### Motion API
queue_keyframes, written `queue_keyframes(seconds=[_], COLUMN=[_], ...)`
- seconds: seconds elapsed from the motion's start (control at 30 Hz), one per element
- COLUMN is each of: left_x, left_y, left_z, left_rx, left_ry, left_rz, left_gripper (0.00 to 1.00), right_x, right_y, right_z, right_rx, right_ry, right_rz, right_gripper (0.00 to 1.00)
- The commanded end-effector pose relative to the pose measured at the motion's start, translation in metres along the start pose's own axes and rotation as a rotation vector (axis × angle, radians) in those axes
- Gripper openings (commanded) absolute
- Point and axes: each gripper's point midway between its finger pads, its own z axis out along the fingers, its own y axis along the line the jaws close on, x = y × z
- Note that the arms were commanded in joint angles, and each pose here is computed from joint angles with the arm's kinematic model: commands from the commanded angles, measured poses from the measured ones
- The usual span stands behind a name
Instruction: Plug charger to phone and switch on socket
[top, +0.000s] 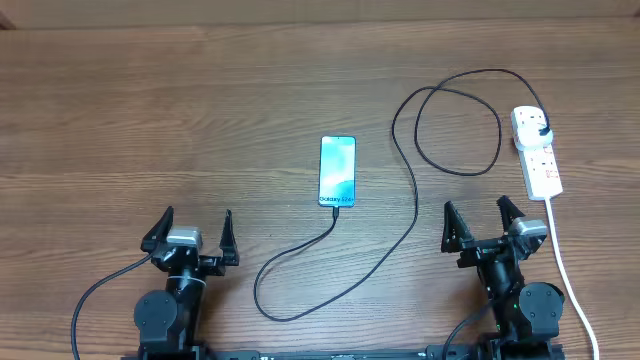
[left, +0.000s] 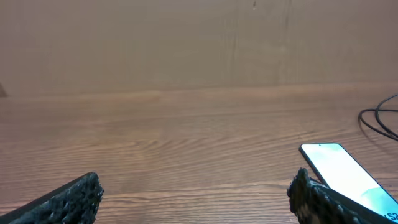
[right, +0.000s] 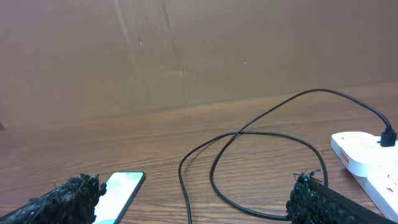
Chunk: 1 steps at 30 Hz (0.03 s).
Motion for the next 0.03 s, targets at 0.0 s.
queue_keyframes(seconds=[0.0], left_x=[0.0001], left_y=[-0.0001], left_z=[-0.0003], left_rx=[0.003], left_ry=[-0.004], left_rz=[0.001], left_gripper=[1.0], right_x=[0.002], right_y=[-0.0005], right_z=[0.0001], right_rx=[0.003], right_ry=[-0.004], right_rz=[-0.005], right_gripper=[1.0])
